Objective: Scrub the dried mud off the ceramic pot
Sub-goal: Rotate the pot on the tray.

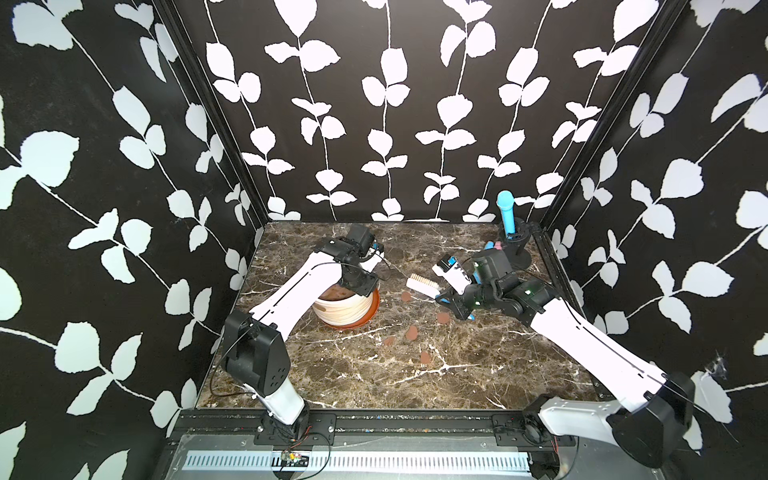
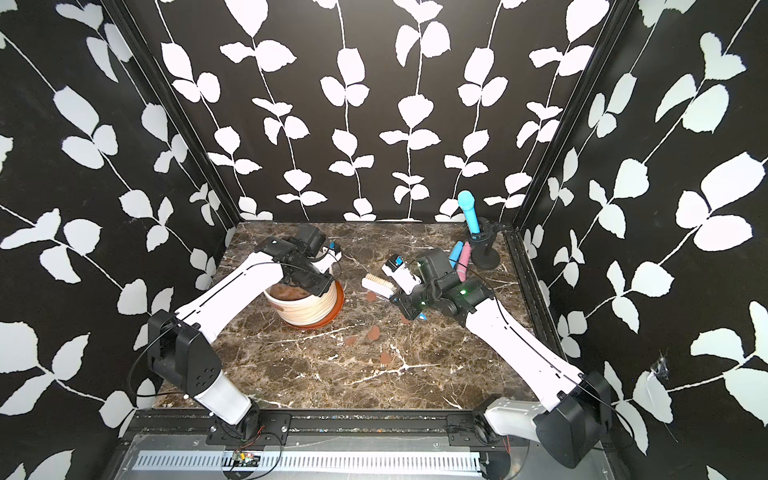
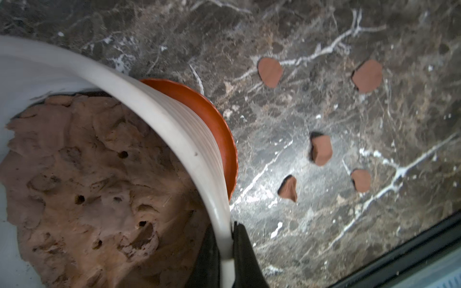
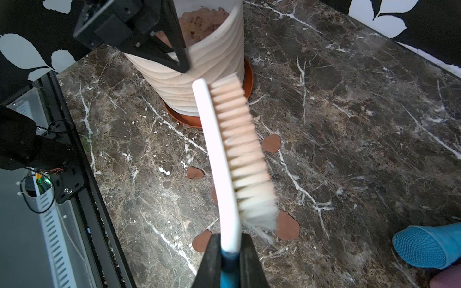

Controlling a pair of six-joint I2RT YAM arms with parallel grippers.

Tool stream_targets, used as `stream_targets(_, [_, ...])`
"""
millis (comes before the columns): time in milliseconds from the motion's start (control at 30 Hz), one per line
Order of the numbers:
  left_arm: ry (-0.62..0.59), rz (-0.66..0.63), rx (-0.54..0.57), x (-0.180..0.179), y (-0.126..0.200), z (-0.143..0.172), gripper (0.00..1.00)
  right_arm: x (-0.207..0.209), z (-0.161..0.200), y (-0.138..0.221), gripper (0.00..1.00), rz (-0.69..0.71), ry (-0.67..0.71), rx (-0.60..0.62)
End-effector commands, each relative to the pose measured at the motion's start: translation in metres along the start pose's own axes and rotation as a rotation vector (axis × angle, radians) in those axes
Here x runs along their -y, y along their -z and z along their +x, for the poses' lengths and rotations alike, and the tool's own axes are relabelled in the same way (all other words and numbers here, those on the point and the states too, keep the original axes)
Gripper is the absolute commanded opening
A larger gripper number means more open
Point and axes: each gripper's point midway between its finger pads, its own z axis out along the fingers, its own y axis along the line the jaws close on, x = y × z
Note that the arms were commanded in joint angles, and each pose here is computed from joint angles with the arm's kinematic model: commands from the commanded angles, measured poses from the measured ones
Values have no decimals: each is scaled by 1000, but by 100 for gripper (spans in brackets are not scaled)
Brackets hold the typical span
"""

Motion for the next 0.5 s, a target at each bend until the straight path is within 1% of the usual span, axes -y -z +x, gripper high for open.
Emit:
stream_targets(0, [216,-69,267,-8,21,-59,0,5,-2,4,0,40,61,30])
stream_targets(133, [429,-158,357,-30,26,-72,0,1,-2,4,0,18,93,42])
stream_targets(200, [551,-186,388,-38,25,-72,0,-9,0,2,0,-40,135,53])
stream_targets(267, [726,-249,405,-53,25,-63,0,-22,4,0,0,-113,193,63])
stream_targets(333, [863,-286,429,-61,24,-57,0,-36,8,-1,0,-178,265,78])
stream_targets(400, [959,-306,436,-64,22,-53,0,-43,8,-4,0,-194,302,88])
stream_targets(467, [1034,-307,441,-65,19,-54,0,-48,7,-11,0,-210,308,83])
